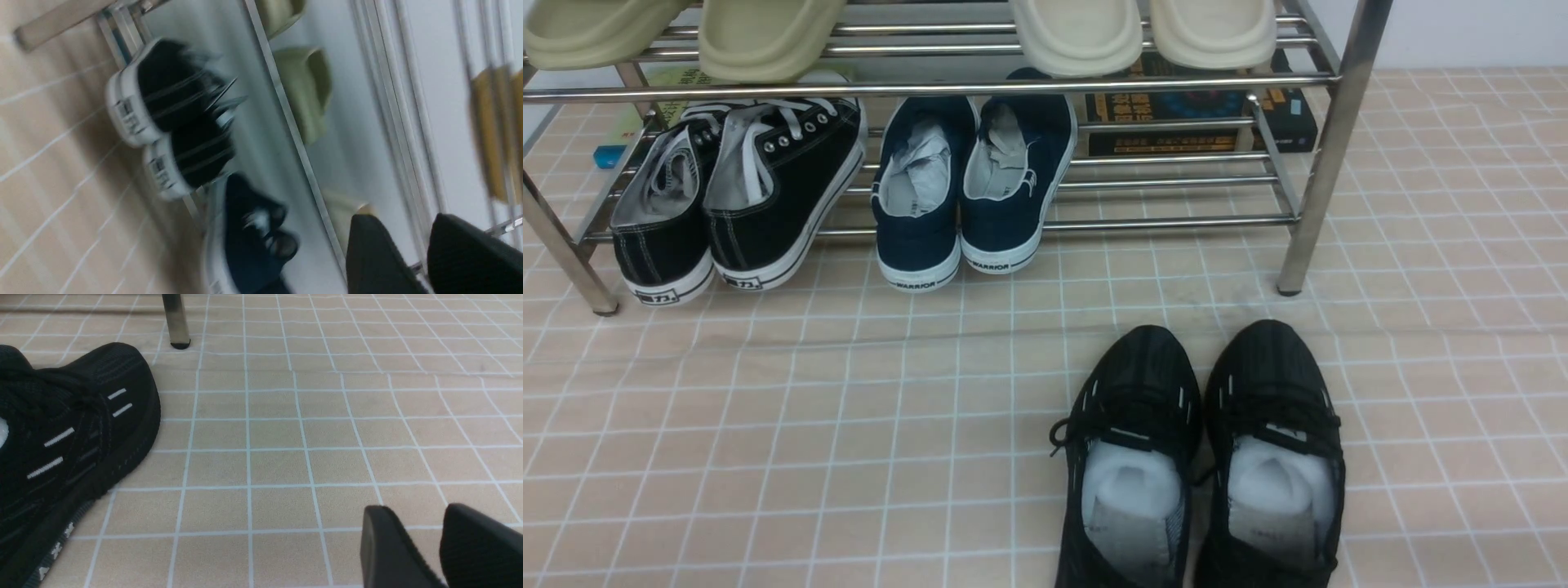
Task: Take the shoes off the shelf from the light coffee tablecloth by hand.
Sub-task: 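Grasp the leftmost shoe on the bottom shelf of the shoe rack with the left gripper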
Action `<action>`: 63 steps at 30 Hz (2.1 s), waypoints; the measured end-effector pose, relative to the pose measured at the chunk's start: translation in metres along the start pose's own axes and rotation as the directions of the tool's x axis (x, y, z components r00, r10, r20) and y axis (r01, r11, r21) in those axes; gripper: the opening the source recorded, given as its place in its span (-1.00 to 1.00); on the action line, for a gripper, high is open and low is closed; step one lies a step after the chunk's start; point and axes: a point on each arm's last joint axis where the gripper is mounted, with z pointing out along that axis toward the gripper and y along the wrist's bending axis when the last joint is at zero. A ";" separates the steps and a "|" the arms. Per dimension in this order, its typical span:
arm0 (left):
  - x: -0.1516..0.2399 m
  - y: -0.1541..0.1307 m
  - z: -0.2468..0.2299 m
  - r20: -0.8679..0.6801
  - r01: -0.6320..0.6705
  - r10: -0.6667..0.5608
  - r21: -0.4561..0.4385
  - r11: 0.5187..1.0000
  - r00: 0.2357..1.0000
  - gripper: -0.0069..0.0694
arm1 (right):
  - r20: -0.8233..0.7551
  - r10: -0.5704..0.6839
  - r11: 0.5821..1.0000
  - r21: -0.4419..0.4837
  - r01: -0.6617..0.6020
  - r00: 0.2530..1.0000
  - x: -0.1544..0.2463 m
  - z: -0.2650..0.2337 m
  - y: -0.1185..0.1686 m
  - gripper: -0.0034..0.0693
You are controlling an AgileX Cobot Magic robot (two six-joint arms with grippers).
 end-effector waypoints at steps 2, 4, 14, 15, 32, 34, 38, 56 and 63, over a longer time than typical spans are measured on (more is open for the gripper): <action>-0.009 -0.008 -0.001 0.094 -0.014 0.006 0.081 0.997 0.996 -0.20 | 0.000 0.000 1.000 0.000 0.000 1.000 0.000 0.000 0.000 -0.29; -0.015 -0.018 0.000 0.127 -0.047 0.034 0.103 0.994 0.991 -0.27 | 0.000 0.000 1.000 0.000 0.000 1.000 0.000 0.000 0.000 -0.28; -0.035 -0.107 0.052 -0.195 -0.611 0.606 0.039 0.791 0.771 -0.82 | 0.000 0.000 1.000 0.000 0.000 1.000 0.000 0.000 0.000 -0.25; -0.033 -0.106 0.060 -0.244 -0.617 0.604 0.028 0.786 0.759 -0.82 | 0.000 0.000 1.000 0.000 0.000 1.000 0.000 0.000 0.000 -0.25; -0.002 -0.038 0.282 -0.982 -0.935 0.126 -0.090 0.344 0.141 -0.81 | 0.000 -0.001 1.000 0.000 0.001 1.000 0.000 0.000 0.000 -0.25; -0.006 -0.029 0.300 -0.987 -0.950 0.079 -0.115 0.291 0.143 -0.80 | 0.000 -0.001 1.000 0.000 0.001 1.000 0.000 0.000 0.000 -0.25; -0.010 -0.012 0.322 -0.985 -0.946 0.004 -0.166 0.279 0.174 -0.79 | 0.000 -0.001 1.000 0.000 0.001 1.000 0.000 0.000 0.000 -0.25; -0.016 0.020 0.359 -0.944 -0.882 0.038 -0.291 0.372 0.327 -0.48 | 0.000 -0.001 1.000 0.000 0.001 1.000 0.000 0.000 0.000 -0.25; -0.002 0.052 0.367 -0.951 -0.888 0.005 -0.286 0.360 0.309 0.03 | 0.000 -0.001 1.000 0.000 0.001 1.000 0.000 0.000 0.000 -0.25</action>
